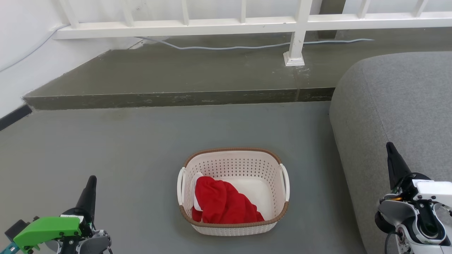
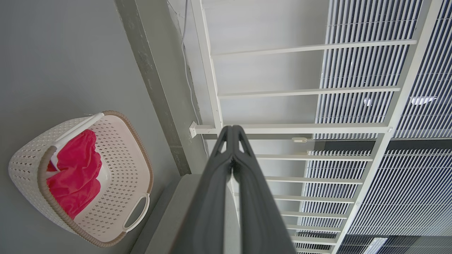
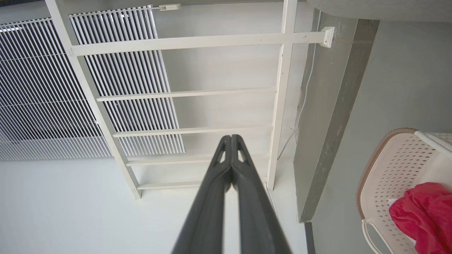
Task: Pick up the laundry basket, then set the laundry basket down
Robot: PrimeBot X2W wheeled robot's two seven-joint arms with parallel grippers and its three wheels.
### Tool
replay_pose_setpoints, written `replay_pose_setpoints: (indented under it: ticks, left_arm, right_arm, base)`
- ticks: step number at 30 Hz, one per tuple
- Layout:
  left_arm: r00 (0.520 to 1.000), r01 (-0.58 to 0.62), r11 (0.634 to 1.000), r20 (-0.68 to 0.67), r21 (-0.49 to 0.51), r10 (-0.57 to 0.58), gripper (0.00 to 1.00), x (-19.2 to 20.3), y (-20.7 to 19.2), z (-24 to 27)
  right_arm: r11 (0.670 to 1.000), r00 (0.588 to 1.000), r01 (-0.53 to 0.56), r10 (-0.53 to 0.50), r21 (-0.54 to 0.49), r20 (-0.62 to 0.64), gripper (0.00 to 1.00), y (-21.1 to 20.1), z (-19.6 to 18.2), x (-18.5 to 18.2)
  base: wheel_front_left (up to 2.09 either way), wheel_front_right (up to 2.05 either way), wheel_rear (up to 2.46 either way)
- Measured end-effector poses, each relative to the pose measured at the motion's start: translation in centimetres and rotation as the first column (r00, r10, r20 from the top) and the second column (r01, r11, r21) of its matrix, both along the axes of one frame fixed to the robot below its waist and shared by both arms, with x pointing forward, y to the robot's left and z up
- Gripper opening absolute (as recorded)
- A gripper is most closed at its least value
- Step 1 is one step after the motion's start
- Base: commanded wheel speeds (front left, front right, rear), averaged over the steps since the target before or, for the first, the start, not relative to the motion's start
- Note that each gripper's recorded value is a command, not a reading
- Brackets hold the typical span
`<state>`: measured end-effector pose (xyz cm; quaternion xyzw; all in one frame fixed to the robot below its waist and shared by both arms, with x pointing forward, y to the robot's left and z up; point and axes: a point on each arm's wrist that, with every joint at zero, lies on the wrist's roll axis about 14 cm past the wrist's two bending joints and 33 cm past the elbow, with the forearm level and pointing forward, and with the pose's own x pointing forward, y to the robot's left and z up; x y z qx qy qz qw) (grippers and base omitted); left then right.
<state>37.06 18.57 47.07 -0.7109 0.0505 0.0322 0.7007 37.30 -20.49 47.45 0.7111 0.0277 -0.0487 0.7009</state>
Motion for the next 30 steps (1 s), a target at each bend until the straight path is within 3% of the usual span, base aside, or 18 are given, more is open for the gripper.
replay_pose_setpoints:
  ticks: [30]
  left_arm:
    - [1.0,-0.006,1.0,0.0,-0.001,0.006,0.0,0.01,0.17,0.0]
  right_arm:
    - [1.0,1.0,0.002,-0.002,0.0,0.002,0.0,-0.06,0.02,0.0]
  base:
    - [0.0,0.0,0.0]
